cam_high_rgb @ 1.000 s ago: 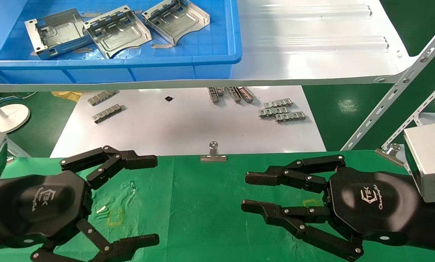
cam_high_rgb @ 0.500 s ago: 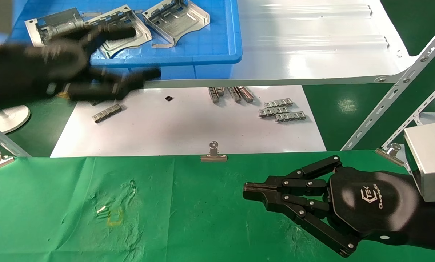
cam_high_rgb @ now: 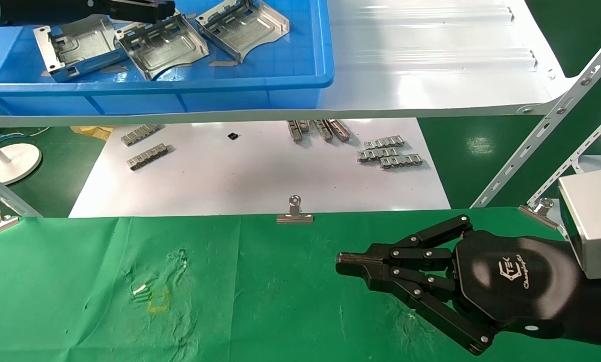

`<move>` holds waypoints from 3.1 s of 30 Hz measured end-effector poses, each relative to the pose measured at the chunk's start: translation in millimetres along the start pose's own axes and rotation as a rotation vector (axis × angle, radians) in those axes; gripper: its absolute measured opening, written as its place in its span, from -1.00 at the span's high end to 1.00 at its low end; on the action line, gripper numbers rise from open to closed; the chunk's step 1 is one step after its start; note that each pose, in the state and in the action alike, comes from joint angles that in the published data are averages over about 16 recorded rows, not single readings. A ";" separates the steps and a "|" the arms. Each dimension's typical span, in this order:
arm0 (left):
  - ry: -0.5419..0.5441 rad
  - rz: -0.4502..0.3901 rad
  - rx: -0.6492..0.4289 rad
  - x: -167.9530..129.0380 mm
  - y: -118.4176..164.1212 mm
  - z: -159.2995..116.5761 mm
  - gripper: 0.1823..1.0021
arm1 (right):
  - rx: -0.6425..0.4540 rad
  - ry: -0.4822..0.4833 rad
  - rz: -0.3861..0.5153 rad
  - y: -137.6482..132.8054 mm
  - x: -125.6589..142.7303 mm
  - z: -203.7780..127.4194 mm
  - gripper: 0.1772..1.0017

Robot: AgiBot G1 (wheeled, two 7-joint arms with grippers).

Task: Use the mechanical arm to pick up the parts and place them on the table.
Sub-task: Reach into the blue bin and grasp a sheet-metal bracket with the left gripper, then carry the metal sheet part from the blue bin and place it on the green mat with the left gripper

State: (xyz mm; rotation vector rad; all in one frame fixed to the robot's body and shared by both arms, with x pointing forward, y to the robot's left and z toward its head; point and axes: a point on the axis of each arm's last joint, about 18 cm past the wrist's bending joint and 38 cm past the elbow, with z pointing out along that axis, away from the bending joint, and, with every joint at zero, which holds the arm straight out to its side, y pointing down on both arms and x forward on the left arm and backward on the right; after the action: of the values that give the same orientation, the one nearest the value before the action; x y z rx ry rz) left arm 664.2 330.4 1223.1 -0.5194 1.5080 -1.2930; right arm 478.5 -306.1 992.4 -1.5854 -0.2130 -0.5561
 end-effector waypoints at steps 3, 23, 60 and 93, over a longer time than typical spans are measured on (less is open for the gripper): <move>-0.026 -0.006 -0.053 -6.6 0.7 3.3 -1.00 | 0.000 0.000 0.000 0.0 0.0 0.0 0.96; -0.018 -0.004 -0.132 -9.9 4.4 2.5 -0.74 | 0.000 0.000 0.000 0.0 0.0 0.0 0.96; 0.094 0.066 0.116 -12.1 -25.2 -33.4 0.76 | 0.000 0.000 0.000 0.0 0.0 0.0 0.44; 0.582 0.772 0.076 83.6 199.7 -96.4 0.78 | 0.000 0.000 0.000 0.0 0.0 0.0 -0.95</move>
State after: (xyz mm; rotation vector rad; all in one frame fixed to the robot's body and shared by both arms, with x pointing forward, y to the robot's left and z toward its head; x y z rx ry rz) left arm 605.1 369.8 997.0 0.5133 1.8489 -0.8936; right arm 478.5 -306.1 992.4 -1.5854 -0.2130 -0.5561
